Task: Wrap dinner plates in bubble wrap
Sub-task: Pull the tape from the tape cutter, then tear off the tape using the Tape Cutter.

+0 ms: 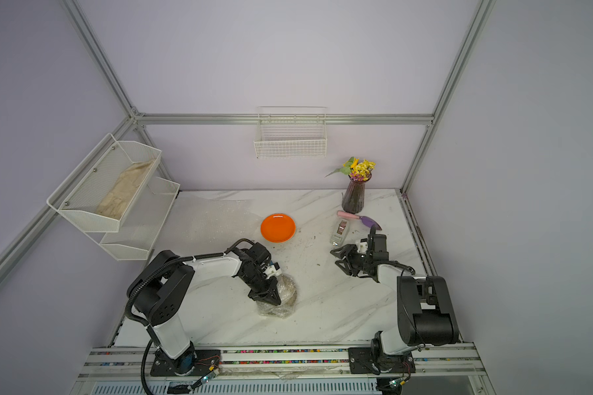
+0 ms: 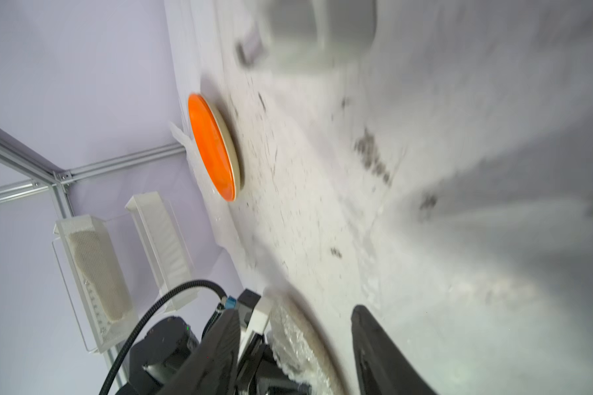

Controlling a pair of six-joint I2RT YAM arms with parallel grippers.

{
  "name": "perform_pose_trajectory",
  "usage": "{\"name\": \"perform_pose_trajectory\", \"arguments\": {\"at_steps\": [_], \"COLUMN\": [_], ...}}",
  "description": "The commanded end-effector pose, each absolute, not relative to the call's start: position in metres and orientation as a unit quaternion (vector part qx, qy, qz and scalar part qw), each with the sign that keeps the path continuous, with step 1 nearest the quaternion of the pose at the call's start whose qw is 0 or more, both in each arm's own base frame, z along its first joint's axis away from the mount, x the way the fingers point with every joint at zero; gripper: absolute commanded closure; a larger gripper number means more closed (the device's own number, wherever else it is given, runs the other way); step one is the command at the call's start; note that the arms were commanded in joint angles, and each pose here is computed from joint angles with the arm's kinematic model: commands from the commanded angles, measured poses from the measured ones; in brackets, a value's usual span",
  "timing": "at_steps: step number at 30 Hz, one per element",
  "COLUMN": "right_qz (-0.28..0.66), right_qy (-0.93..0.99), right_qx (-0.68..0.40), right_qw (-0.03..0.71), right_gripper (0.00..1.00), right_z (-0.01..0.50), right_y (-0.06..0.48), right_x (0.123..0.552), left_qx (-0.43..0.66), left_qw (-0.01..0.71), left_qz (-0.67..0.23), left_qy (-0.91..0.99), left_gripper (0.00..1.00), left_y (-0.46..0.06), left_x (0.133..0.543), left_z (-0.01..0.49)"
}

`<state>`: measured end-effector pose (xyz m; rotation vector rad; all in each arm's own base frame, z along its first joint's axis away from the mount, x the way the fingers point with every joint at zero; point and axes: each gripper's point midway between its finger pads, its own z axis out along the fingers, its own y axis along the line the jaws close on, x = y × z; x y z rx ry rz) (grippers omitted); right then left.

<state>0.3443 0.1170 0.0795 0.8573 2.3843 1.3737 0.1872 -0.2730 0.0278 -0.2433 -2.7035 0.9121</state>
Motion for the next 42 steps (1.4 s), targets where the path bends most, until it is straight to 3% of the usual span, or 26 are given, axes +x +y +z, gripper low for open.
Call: {"name": "perform_pose_trajectory", "arguments": {"at_steps": [1, 13, 22, 27, 29, 37, 42], "right_qz": [0.443, 0.505, 0.505, 0.511, 0.497, 0.31, 0.276], "right_qy": [0.844, 0.795, 0.792, 0.786, 0.794, 0.867, 0.865], "right_qx": [0.25, 0.225, 0.228, 0.235, 0.256, 0.386, 0.416], "right_qw": [0.171, 0.25, 0.257, 0.258, 0.238, 0.054, 0.044], "right_gripper": [0.42, 0.52, 0.73, 0.91, 1.0, 1.0, 1.0], "right_z": [0.069, 0.057, 0.052, 0.052, 0.045, -0.018, -0.026], "right_y": [0.107, 0.109, 0.108, 0.108, 0.106, 0.101, 0.097], "right_x": [0.368, 0.428, 0.433, 0.435, 0.427, 0.341, 0.325], "left_qx": [-0.06, -0.059, -0.057, -0.056, -0.056, -0.054, -0.054], "left_qw": [0.154, 0.157, 0.16, 0.16, 0.158, 0.16, 0.16], "left_qz": [0.207, 0.209, 0.209, 0.209, 0.209, 0.208, 0.21], "left_qy": [-0.964, -0.963, -0.963, -0.963, -0.964, -0.963, -0.963], "left_gripper": [0.86, 0.86, 0.86, 0.86, 0.86, 0.86, 0.86], "left_y": [-0.235, -0.237, -0.237, -0.237, -0.237, -0.237, -0.237], "left_x": [0.174, 0.174, 0.174, 0.174, 0.175, 0.174, 0.173], "left_z": [-0.022, -0.022, -0.023, -0.023, -0.022, -0.023, -0.024]}}
